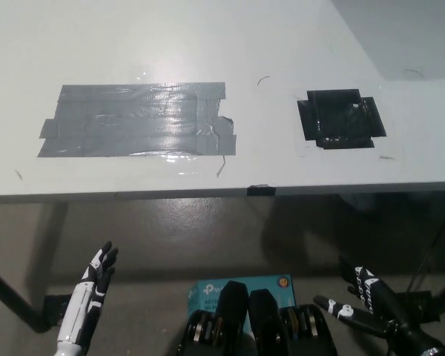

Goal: A grey duster is kept infront of the robot in the middle of the table and the robot extends its right arm to grab the duster, picks it up and hands it to a person

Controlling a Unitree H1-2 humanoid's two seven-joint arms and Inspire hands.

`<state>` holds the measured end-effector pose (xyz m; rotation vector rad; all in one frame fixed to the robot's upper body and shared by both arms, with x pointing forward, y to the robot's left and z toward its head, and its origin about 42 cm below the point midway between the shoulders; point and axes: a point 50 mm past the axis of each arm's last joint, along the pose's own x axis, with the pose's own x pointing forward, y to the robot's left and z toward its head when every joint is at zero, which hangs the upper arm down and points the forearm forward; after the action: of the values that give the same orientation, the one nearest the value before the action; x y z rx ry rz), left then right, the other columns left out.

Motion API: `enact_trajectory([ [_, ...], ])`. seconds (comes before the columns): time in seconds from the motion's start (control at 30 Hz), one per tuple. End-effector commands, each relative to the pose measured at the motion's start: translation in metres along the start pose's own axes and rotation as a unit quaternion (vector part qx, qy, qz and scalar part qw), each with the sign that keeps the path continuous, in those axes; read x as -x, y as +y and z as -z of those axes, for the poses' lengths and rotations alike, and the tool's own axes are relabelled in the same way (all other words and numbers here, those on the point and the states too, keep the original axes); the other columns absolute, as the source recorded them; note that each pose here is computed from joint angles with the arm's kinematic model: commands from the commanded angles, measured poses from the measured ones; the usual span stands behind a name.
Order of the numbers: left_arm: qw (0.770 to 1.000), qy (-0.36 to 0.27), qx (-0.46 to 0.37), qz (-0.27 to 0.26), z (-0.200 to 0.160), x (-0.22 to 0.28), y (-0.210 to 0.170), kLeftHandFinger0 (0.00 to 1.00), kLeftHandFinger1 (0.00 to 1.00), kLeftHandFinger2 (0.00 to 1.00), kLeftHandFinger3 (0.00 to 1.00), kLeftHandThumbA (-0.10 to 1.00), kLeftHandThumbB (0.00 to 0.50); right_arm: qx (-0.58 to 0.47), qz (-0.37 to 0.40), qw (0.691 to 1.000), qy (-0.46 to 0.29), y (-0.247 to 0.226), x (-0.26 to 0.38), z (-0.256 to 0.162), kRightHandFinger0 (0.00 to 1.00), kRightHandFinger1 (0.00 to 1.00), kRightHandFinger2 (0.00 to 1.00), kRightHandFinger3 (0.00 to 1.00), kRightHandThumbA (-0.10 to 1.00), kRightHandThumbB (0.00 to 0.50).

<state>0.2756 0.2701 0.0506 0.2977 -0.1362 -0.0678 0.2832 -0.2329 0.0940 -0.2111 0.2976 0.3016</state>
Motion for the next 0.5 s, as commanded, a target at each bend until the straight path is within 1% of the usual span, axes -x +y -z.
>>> enact_trajectory([
  [0.0, 0.999, -0.031, -0.012, -0.011, -0.0092, -0.0016, 0.0091, 1.00, 1.00, 1.00, 1.00, 1.00, 0.343, 0.184, 0.031, 0.975, -0.124, -0.0141, 0.0050, -0.0205, 1.00, 1.00, 1.00, 1.00, 1.00, 0.392],
  [0.2, 0.999, -0.033, -0.013, -0.009, -0.0088, -0.0040, 0.0094, 1.00, 1.00, 1.00, 1.00, 1.00, 0.341, 0.187, 0.028, 0.974, -0.126, -0.0141, 0.0045, -0.0214, 1.00, 1.00, 1.00, 1.00, 1.00, 0.385],
  [0.33, 0.999, -0.033, -0.014, -0.008, -0.0085, -0.0038, 0.0092, 1.00, 1.00, 1.00, 1.00, 1.00, 0.339, 0.187, 0.028, 0.974, -0.128, -0.0139, 0.0043, -0.0201, 1.00, 1.00, 1.00, 1.00, 1.00, 0.395],
  [0.47, 0.999, -0.032, -0.016, -0.009, -0.0079, -0.0028, 0.0093, 1.00, 1.00, 1.00, 1.00, 1.00, 0.338, 0.186, 0.028, 0.973, -0.137, -0.0131, 0.0038, -0.0204, 1.00, 1.00, 1.00, 1.00, 1.00, 0.391],
])
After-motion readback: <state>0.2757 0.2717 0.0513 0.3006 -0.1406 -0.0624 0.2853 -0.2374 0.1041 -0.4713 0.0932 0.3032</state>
